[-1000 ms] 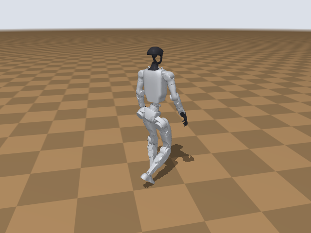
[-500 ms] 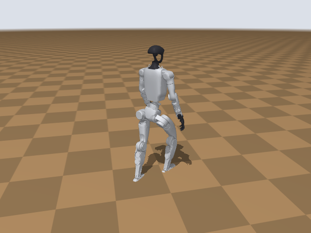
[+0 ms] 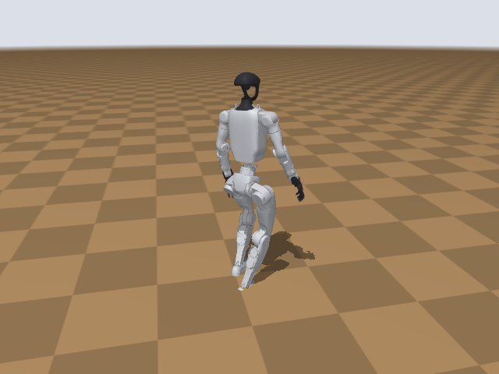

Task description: Walk

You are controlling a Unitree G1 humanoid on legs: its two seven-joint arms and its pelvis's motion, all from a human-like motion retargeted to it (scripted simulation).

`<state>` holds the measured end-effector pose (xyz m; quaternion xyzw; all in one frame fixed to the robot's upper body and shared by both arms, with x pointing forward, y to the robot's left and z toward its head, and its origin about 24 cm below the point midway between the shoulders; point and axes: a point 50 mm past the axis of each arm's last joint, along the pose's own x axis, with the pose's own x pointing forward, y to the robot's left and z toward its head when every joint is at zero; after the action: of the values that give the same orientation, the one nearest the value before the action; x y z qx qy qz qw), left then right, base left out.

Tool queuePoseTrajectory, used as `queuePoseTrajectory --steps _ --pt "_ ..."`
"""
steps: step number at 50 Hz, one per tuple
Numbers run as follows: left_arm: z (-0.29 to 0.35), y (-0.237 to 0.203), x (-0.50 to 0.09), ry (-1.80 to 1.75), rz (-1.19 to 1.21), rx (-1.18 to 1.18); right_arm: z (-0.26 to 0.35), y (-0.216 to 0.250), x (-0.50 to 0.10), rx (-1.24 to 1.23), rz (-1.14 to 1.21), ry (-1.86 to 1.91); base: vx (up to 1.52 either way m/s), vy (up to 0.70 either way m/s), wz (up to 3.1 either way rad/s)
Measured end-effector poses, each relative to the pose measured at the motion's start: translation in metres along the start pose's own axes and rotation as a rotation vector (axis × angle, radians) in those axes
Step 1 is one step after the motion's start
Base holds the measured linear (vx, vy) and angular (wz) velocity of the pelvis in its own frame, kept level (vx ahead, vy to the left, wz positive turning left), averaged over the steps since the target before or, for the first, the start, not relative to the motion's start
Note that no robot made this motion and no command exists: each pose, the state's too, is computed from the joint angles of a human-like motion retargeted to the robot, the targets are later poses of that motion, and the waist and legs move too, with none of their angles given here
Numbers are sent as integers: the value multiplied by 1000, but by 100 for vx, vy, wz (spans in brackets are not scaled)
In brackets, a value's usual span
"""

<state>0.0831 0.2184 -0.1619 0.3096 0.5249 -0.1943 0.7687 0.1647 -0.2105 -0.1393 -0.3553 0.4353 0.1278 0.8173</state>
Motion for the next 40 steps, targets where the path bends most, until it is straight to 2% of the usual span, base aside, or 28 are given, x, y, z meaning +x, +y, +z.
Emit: queuePoseTrajectory --steps 5,19,32,40 --pt "-13 -17 -3 49 -43 -56 4 5 0 -17 41 -15 29 11 6" --pt "1 3 3 47 11 -105 -8 35 -7 -50 185 18 35 10 24" --pt "64 50 10 -123 141 -16 -19 36 -11 -38 198 43 32 1 -6" --pt "90 51 8 -237 135 49 -29 41 -13 -12 206 93 27 -3 -3"
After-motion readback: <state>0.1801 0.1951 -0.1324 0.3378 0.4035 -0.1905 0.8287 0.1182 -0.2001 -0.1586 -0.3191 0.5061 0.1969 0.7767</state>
